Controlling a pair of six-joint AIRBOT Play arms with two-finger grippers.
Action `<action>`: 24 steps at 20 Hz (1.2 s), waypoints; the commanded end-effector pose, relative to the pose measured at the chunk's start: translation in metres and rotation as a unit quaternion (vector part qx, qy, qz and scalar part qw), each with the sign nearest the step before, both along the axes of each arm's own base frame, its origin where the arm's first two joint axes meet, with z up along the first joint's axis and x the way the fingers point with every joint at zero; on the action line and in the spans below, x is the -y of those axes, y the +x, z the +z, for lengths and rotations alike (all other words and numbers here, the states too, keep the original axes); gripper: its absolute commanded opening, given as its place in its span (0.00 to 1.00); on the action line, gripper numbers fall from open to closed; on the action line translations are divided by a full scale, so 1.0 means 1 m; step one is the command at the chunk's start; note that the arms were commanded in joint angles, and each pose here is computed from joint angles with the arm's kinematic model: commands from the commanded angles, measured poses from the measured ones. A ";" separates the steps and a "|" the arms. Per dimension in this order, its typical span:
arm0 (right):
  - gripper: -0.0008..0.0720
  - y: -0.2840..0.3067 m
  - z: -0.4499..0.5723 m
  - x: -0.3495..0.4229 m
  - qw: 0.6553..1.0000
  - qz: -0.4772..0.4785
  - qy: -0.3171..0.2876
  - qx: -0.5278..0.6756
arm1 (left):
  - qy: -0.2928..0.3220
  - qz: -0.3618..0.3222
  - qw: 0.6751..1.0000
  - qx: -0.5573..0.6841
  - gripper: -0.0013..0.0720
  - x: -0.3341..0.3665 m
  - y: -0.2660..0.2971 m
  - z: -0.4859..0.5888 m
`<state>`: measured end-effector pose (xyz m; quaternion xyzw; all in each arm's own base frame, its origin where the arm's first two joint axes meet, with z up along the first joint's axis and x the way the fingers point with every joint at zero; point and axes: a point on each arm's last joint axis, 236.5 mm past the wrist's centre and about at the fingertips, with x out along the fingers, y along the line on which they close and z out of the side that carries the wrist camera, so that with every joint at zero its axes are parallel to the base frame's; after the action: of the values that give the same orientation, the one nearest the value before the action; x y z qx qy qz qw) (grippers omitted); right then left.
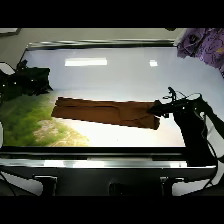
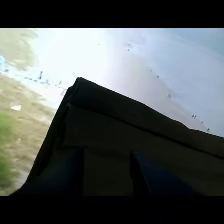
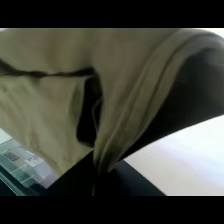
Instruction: Fold the clothes and pants, and hang the long-sleeved shirts on hangers.
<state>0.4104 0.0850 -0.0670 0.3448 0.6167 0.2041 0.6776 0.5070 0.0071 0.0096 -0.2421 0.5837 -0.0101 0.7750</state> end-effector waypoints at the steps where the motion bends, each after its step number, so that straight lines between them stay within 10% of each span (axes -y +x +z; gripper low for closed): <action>1: 0.05 -0.009 0.045 0.021 0.997 -0.001 -0.071 -0.023 | -0.004 -0.029 0.999 0.023 0.25 0.040 0.011 0.002; 3: 0.05 -0.007 0.079 0.034 0.994 -0.001 -0.106 -0.014 | -0.029 -0.061 0.997 0.035 0.04 0.093 0.017 0.000; 14: 0.05 0.008 0.196 0.060 0.983 -0.026 -0.174 0.055 | -0.281 -0.164 0.945 0.011 0.04 0.461 -0.067 -0.043; 24: 0.05 0.006 0.224 0.066 0.978 -0.031 -0.192 0.070 | -0.355 -0.068 0.930 -0.062 0.04 0.573 -0.124 -0.088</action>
<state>0.4162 0.0188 0.1488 0.2090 0.5891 0.0884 0.7756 0.3919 -0.5453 -0.0729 -0.4301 0.6020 -0.2694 0.6164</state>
